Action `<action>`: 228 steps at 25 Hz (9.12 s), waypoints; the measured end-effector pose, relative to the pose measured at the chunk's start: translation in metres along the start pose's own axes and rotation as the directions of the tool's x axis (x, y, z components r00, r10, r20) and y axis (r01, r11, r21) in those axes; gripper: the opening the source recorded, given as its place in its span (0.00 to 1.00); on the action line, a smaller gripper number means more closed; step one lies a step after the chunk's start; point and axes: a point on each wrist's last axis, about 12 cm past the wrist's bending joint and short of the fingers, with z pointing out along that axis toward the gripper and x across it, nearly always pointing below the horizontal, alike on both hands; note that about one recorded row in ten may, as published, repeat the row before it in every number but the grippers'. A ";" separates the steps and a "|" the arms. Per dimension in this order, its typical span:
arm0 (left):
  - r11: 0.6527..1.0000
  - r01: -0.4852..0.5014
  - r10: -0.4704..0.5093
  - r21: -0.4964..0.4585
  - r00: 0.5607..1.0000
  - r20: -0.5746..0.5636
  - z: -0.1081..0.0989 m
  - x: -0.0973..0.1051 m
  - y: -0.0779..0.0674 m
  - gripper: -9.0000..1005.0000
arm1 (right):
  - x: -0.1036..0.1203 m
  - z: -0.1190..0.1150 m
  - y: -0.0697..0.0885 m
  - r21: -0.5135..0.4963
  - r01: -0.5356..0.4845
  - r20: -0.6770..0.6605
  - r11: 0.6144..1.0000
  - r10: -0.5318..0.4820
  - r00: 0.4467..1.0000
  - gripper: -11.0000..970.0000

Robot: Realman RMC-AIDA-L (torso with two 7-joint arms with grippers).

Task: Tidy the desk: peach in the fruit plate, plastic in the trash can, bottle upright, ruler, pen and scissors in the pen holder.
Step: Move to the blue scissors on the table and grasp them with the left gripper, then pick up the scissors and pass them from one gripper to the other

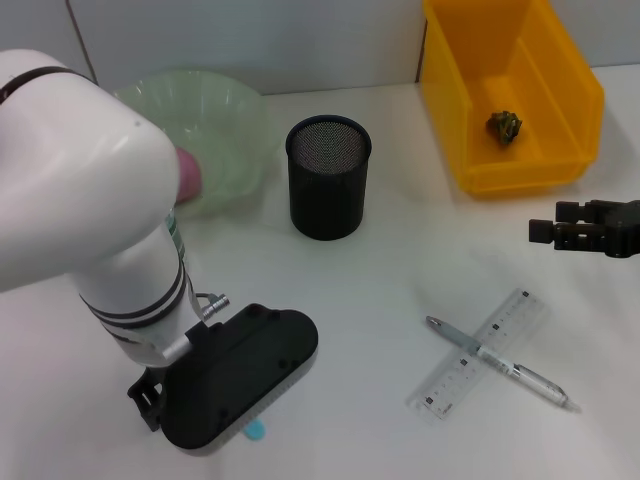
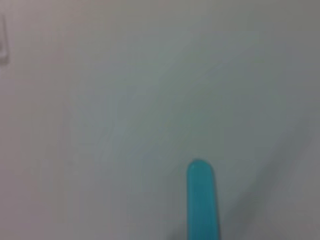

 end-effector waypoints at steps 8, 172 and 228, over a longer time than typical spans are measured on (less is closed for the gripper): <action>1.000 0.007 -0.007 0.002 1.000 -0.006 0.000 0.000 0.000 0.68 | -0.002 0.001 0.000 -0.002 0.005 0.001 1.000 -0.005 1.000 0.85; -0.166 0.294 -0.610 0.941 -0.781 0.136 -0.065 0.085 -0.037 0.26 | 0.023 0.078 0.064 0.465 0.813 0.379 0.350 -0.909 0.175 0.85; -0.220 0.307 -0.712 0.926 -0.699 0.062 -0.055 0.085 -0.039 0.27 | 0.013 0.104 0.093 0.553 0.816 0.296 -0.170 -0.875 -0.383 0.85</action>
